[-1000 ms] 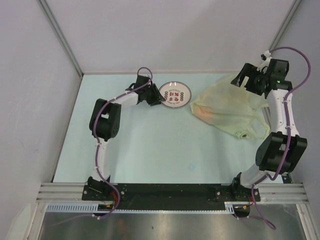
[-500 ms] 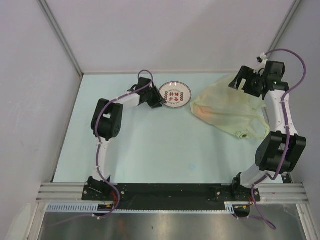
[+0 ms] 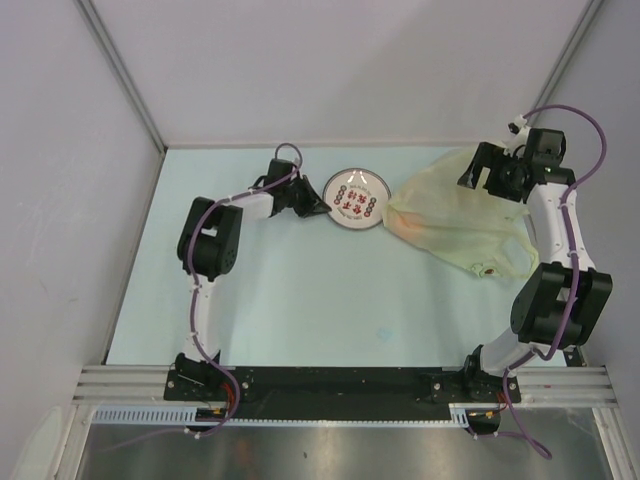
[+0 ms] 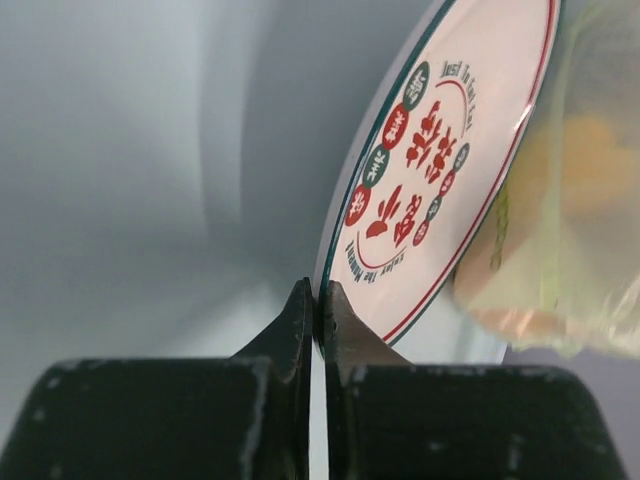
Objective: Take the fake fruits out of the plastic bag
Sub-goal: Pick up the plate at the center of the board, then place the plate at the center of the board.
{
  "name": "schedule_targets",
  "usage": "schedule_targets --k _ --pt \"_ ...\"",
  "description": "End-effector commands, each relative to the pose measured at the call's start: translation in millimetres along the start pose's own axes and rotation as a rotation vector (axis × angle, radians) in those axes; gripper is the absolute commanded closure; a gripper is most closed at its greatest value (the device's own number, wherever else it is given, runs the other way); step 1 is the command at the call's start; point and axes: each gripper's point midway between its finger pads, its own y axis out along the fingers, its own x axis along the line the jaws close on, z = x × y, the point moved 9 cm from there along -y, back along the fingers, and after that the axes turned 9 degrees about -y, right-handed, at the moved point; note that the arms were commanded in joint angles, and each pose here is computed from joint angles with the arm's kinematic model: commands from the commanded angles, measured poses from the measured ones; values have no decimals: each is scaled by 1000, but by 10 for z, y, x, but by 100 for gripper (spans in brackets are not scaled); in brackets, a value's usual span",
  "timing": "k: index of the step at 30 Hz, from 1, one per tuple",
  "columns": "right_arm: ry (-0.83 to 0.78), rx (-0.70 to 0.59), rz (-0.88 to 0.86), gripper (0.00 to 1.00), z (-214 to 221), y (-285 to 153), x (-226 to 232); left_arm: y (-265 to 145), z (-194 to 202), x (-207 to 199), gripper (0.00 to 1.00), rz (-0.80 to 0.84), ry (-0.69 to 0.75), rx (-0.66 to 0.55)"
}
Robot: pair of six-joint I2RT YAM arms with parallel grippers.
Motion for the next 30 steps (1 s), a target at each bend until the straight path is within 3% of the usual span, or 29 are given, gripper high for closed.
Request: schedule_targets --k 1,3,10,14,24,25,30 --pt "-76 -102 -14 0 -190 -240 120 -629 321 44 100 -1 45 158" --pt "-96 -106 -31 0 -213 -249 187 -868 596 234 100 -24 -21 299" --pt "-161 -116 -91 0 -226 -290 441 -1349 1125 673 100 -114 12 482" --pt "-80 -209 -190 0 -487 -440 655 -1490 1324 819 100 -138 39 478" --pt "120 -578 -420 0 -1811 -1168 1020 -1799 1722 1084 100 -230 113 504" --pt "131 -658 -441 0 -1991 -1409 1112 -1802 1743 1087 100 -227 125 512" --pt "190 -797 -507 0 -2303 -1781 1261 -1788 1784 1092 99 -242 184 509"
